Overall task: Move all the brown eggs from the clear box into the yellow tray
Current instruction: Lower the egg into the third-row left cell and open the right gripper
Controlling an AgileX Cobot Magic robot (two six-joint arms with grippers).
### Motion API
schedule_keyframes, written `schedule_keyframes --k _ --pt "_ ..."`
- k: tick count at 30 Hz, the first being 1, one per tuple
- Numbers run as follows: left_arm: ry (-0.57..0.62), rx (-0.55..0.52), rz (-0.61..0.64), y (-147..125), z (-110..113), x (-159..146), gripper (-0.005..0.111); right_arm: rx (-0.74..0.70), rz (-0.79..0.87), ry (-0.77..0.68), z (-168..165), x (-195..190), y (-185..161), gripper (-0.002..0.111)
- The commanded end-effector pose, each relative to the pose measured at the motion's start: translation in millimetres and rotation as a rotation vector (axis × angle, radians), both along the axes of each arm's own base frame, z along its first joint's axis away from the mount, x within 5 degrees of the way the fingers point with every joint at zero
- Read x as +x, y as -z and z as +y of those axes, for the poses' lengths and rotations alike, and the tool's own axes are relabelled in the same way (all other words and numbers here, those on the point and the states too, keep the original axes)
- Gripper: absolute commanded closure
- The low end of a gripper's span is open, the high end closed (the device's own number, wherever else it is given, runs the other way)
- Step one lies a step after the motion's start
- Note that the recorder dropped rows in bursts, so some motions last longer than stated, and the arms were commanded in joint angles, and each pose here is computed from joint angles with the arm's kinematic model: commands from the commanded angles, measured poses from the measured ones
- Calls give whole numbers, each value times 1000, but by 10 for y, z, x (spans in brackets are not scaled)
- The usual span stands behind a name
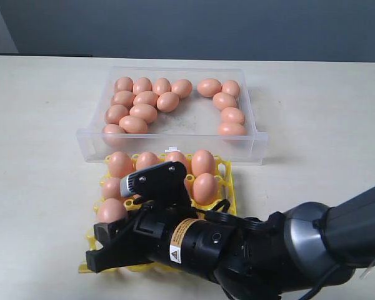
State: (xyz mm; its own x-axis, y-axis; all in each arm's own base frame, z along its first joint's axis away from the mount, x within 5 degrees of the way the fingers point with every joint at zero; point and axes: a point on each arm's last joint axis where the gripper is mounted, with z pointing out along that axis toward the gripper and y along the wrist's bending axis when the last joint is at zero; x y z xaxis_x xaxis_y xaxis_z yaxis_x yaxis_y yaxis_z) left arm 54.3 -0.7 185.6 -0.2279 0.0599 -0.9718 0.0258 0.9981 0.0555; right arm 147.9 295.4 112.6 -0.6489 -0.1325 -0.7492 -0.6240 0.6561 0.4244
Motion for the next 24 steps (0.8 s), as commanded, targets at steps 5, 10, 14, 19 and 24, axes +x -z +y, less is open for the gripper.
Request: schedule_keyframes --k 5,10,14,19,24 --pt "-4 -1 -9 3 2 0 106 29 112 -56 33 -98 19 108" --pt "-4 -1 -9 3 2 0 106 35 135 -72 41 -121 22 108" --pt "-4 -1 -9 3 2 0 106 -3 149 -69 29 -124 48 108" --pt "-4 -1 -9 3 2 0 106 -4 156 -57 25 -119 51 72" --pt "-4 -1 -9 3 2 0 106 40 139 -57 43 -110 -6 66"
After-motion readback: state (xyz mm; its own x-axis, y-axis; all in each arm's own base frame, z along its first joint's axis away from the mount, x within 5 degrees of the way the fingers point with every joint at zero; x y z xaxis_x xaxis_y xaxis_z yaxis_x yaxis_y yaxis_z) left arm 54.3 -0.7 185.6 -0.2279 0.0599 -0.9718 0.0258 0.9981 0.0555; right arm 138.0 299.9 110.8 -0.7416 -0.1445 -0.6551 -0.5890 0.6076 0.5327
